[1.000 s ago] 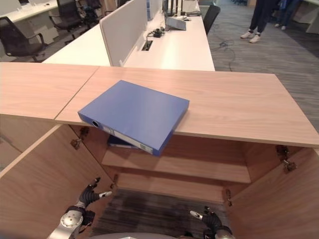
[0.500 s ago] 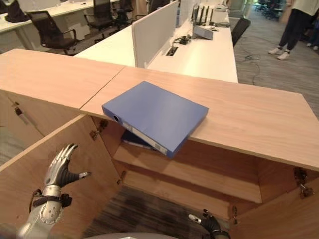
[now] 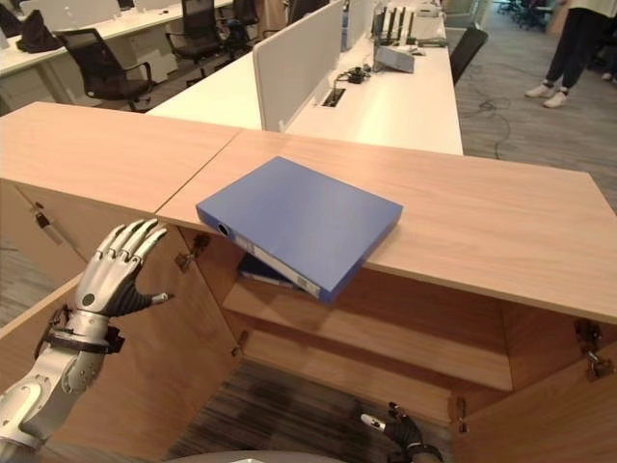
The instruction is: Put the empty folder in the office cabinet
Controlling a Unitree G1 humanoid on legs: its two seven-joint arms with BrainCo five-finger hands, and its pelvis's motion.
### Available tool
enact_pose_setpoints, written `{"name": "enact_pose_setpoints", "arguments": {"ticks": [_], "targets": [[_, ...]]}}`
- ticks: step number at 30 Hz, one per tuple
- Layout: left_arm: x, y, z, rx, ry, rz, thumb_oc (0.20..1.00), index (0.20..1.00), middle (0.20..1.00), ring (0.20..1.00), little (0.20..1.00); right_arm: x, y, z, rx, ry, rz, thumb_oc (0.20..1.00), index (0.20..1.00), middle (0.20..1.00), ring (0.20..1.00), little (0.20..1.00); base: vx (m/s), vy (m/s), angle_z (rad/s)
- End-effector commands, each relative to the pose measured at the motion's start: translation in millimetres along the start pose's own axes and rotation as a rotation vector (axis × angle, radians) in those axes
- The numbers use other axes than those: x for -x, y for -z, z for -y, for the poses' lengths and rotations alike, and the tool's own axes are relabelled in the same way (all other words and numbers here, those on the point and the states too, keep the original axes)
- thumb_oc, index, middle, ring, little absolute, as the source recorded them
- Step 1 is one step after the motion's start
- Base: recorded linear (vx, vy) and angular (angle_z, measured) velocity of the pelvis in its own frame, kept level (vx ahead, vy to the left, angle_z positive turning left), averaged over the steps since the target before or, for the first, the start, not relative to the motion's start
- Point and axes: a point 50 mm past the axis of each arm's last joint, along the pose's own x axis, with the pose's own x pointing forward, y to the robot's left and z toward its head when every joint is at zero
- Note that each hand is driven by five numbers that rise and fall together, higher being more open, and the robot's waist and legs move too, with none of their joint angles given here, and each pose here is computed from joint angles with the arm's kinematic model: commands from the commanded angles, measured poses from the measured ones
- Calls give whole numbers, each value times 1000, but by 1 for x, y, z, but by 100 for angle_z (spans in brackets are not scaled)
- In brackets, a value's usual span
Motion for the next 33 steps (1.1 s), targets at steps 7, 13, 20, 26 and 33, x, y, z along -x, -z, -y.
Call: {"name": "enact_pose_setpoints", "arguments": {"ticks": [7,13,20,26,33], "targets": [[-49,-17,-28,-67,-119,202,1000,1000,1000,1000,1000,-7,-36,13,-57,45,138,1000,1000,1000,1000,1000,10,6,-5],[-57,-23,-20,-32,-95,215,1000,1000,1000,1000,1000,-6,-31,18,-93,69,123,1000,1000,1000,1000,1000,7,10,-11],[-64,-28,-12,-14,-63,220,1000,1000,1000,1000,1000,-4,-23,22,-141,99,98,1000,1000,1000,1000,1000,-3,6,-10],[-72,-35,-6,18,-49,229,1000,1000,1000,1000,1000,-4,-17,21,-160,103,72,1000,1000,1000,1000,1000,-7,4,-8],[-75,-41,4,37,-7,237,1000,1000,1000,1000,1000,-3,-12,22,-175,112,49,1000,1000,1000,1000,1000,-5,2,-5]]}}
